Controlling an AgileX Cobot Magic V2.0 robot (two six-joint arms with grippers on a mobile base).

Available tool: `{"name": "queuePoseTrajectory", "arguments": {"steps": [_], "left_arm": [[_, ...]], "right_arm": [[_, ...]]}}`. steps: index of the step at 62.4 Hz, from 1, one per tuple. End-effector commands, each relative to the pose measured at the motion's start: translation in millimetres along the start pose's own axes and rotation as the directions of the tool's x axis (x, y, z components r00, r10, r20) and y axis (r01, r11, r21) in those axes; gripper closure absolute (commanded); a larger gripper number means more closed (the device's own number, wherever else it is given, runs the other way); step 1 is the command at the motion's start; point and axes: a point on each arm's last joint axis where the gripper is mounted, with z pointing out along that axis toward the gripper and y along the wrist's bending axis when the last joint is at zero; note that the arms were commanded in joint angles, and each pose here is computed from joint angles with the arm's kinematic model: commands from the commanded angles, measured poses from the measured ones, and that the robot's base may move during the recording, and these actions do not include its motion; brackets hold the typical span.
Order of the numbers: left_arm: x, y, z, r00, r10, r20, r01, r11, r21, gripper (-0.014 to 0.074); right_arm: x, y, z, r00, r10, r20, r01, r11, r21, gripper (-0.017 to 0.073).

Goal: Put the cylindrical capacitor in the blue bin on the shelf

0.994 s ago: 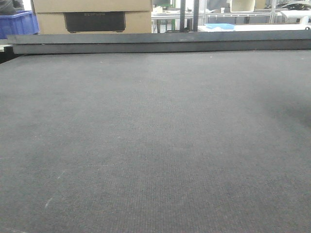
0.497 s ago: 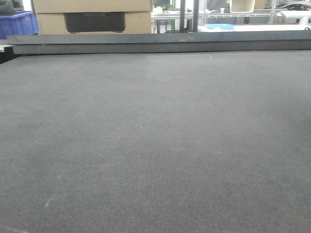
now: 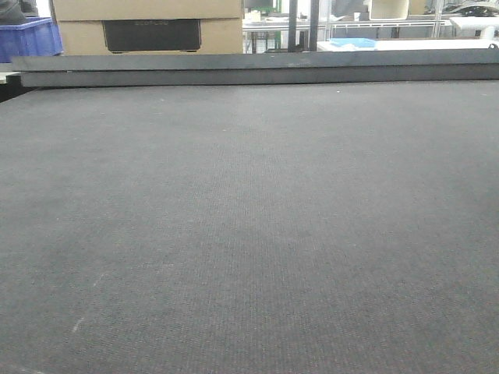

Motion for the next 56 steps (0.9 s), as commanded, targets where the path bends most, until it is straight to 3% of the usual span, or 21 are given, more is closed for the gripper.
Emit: {"name": "queuePoseTrajectory", "arguments": {"steps": [1, 56], "left_arm": [[-2.1, -0.7, -2.7, 1.000, 0.000, 0.027, 0.000, 1.000, 0.007, 0.0704], [-2.1, -0.7, -2.7, 1.000, 0.000, 0.027, 0.000, 1.000, 0.007, 0.0704]], "right_arm": [[-1.8, -0.5, -1.3, 1.000, -0.007, 0.026, 0.007, 1.000, 0.006, 0.0721], [-2.2, -0.5, -1.3, 1.000, -0.007, 0.030, 0.007, 1.000, 0.006, 0.0721]]}}
